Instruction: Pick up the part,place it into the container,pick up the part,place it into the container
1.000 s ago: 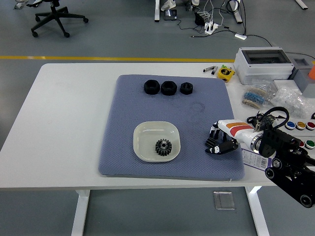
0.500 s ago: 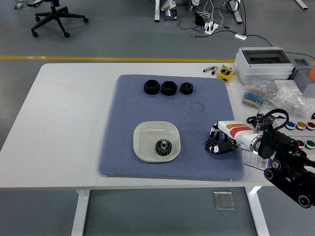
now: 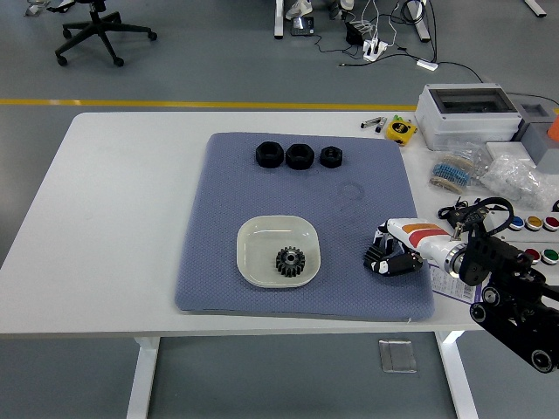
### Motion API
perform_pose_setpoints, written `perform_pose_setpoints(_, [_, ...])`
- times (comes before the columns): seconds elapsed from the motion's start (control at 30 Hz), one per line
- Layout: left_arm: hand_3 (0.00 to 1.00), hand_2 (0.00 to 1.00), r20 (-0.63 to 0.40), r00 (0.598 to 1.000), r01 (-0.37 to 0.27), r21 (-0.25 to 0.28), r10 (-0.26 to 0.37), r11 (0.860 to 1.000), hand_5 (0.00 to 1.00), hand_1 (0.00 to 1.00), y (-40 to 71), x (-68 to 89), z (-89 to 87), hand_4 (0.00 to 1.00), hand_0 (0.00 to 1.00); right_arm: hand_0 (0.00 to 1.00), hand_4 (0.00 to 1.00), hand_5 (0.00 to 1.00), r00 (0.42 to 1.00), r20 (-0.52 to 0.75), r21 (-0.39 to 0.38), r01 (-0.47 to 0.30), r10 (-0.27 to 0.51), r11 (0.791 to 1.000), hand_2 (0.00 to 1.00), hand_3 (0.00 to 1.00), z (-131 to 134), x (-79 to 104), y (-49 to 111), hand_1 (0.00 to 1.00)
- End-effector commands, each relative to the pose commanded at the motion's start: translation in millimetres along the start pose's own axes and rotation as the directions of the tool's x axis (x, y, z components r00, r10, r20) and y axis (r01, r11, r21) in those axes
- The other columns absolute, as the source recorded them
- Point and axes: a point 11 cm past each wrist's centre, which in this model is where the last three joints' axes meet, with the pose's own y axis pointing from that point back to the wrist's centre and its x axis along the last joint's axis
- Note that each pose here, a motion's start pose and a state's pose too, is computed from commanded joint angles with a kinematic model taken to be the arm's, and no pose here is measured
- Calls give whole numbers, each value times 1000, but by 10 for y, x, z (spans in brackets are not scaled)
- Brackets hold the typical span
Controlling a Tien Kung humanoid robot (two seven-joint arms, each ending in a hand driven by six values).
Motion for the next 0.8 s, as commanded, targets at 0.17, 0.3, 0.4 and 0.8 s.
perform_pose_setpoints(0.17, [576, 832, 3, 1000, -1, 4, 1, 1000, 715, 792, -2, 7, -13, 490, 822, 2, 718, 492, 1000, 2, 6, -5, 5, 1000, 176, 366, -13, 0, 3, 36])
perform_pose_setpoints(0.3, [576, 831, 7, 1000, -1, 6, 1, 1000, 716, 790, -3, 9, -24, 490, 821, 2, 701, 487, 1000, 3, 14, -11, 11, 1000, 129, 239, -26, 12, 6, 5])
perform_pose_setpoints(0.4, [576, 831, 9, 1000, -1, 7, 1, 1000, 716, 790, -4, 10, -26, 490, 821, 2, 701, 487, 1000, 2, 20, -16, 16, 1000, 129, 239, -34, 25, 10, 5])
perform_pose_setpoints(0.8, [576, 831, 9, 1000, 5, 1, -5, 1000, 717, 789, 1, -7, 2, 491, 821, 2, 686, 504, 997, 0, 99, -78, 79, 992, 114, 221, -307, 208, 7, 4])
